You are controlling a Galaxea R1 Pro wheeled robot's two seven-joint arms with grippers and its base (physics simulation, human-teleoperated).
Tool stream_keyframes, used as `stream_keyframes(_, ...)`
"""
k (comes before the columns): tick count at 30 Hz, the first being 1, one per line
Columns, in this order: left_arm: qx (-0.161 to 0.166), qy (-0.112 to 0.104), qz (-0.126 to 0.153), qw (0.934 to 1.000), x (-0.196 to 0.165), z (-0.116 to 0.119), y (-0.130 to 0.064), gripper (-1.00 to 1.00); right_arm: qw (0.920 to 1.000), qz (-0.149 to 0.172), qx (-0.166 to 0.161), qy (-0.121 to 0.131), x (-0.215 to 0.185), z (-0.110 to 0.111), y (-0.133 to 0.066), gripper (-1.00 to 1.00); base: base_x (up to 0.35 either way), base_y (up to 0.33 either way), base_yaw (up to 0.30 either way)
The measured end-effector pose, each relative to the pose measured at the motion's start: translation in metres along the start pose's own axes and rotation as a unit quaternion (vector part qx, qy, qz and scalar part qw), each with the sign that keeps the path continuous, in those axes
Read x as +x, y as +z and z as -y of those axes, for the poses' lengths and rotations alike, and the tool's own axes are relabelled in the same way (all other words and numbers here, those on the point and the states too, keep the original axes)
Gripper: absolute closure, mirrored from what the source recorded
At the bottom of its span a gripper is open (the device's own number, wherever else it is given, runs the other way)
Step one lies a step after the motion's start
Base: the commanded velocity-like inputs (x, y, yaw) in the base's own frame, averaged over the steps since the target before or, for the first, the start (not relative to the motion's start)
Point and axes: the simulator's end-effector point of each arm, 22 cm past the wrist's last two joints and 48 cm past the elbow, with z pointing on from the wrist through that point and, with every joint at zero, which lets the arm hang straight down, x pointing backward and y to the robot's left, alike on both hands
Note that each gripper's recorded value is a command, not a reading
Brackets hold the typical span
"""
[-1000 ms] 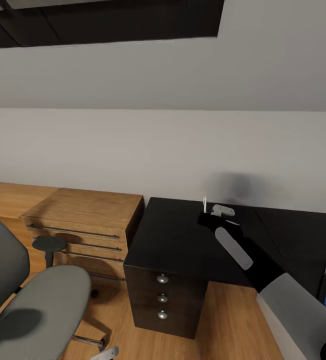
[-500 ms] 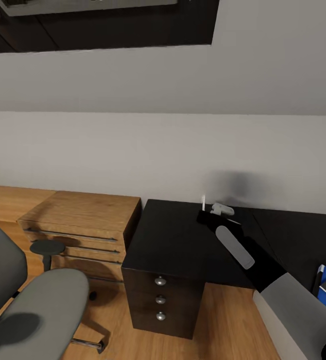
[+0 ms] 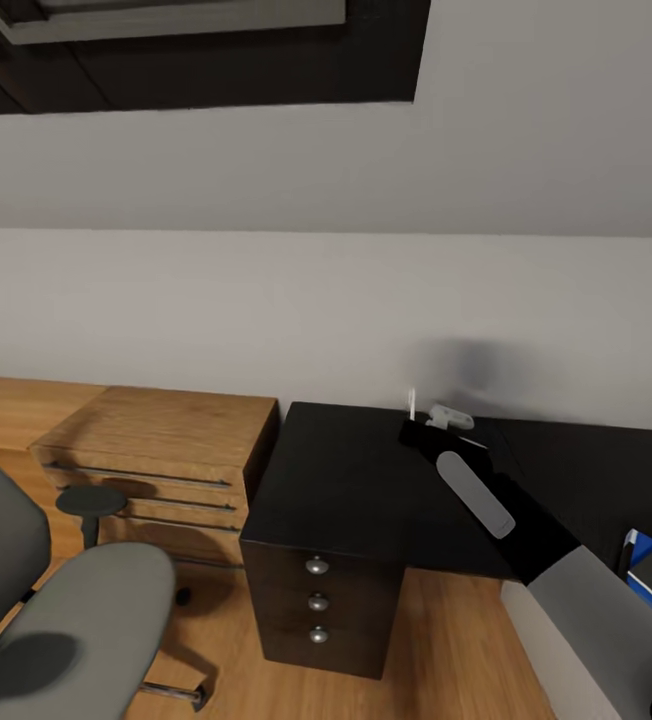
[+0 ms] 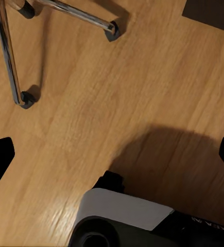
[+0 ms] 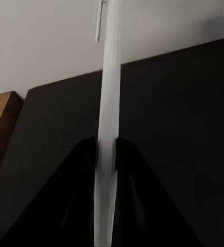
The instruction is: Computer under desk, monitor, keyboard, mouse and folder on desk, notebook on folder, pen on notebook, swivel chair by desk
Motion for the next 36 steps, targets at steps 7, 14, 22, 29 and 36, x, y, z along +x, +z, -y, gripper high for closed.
stream_keyframes(7, 0.001, -0.013, 0.026, 0.9996, -0.013, 0.0, -0.001, -1.0, 0.9999, 0.002, 0.013, -0.003, -0.004, 0.016, 0.001, 1.0, 0.0, 0.0, -0.239)
stream_keyframes(14, 0.002, -0.016, 0.032, 0.9994, -0.016, 0.0, -0.002, -1.0, 0.9997, -0.002, 0.023, 0.0, -0.002, 0.027, 0.003, 1.0, 0.0, 0.0, -0.268)
stream_keyframes(22, 0.001, -0.017, 0.034, 0.9993, -0.019, -0.001, -0.002, -1.0, 0.9978, -0.025, 0.061, 0.0, 0.017, 0.061, 0.014, 1.0, 0.0, 0.0, -0.271)
stream_keyframes(29, 0.001, -0.017, 0.036, 0.9992, -0.02, -0.001, -0.002, -1.0, 0.9889, -0.041, 0.141, -0.027, 0.021, 0.166, 0.017, 1.0, 0.0, 0.0, -0.271)
stream_keyframes(36, 0.001, -0.017, 0.039, 0.9991, -0.023, -0.001, -0.003, -1.0, 0.9864, -0.068, 0.147, -0.028, 0.037, 0.22, 0.018, 1.0, 0.0, 0.0, -0.271)
